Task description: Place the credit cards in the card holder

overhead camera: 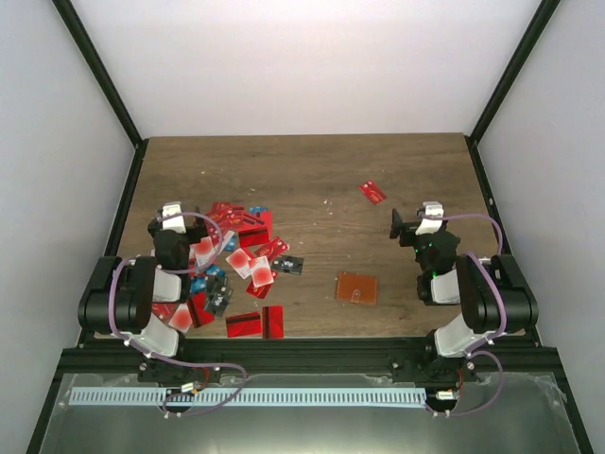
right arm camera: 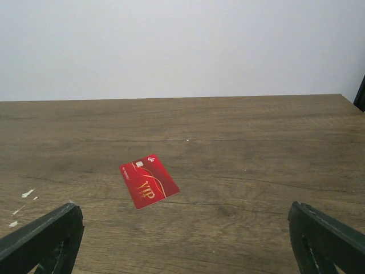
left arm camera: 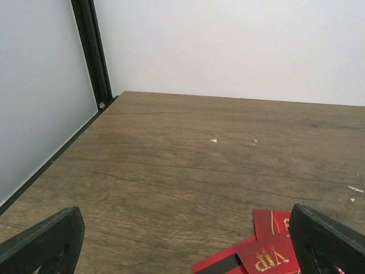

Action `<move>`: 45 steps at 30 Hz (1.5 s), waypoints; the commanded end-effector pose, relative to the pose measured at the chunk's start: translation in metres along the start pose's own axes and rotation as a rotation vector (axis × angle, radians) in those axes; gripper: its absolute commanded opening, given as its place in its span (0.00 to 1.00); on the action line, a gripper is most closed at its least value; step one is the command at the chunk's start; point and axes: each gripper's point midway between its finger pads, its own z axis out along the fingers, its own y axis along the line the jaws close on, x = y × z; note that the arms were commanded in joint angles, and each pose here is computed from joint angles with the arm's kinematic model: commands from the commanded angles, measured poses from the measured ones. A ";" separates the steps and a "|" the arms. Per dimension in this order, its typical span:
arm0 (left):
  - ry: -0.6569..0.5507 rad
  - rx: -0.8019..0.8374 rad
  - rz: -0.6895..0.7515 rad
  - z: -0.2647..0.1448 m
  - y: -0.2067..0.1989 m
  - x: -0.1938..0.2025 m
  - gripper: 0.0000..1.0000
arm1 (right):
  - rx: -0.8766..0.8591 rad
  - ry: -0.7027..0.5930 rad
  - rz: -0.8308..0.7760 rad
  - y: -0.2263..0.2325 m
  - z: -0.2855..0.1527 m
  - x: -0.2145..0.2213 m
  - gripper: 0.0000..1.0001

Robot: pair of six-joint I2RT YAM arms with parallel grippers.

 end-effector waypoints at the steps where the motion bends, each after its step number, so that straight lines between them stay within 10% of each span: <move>1: -0.044 0.017 -0.002 0.002 -0.004 -0.013 1.00 | 0.001 -0.047 -0.021 -0.001 0.002 -0.015 1.00; 14: -0.051 -0.002 -0.015 0.001 -0.001 -0.015 1.00 | 0.073 -0.060 -0.006 -0.011 0.001 -0.018 1.00; 29: -0.013 -0.070 -0.266 -0.028 0.012 -0.096 1.00 | 0.146 -0.010 0.312 -0.006 -0.010 -0.143 1.00; 34: 0.006 0.000 -0.542 -0.051 0.004 -0.102 1.00 | 0.015 0.162 0.547 0.024 -0.032 -0.136 1.00; 45: 0.542 0.454 -0.308 -0.092 -0.145 -0.024 1.00 | -0.058 0.725 0.673 0.104 -0.099 -0.004 1.00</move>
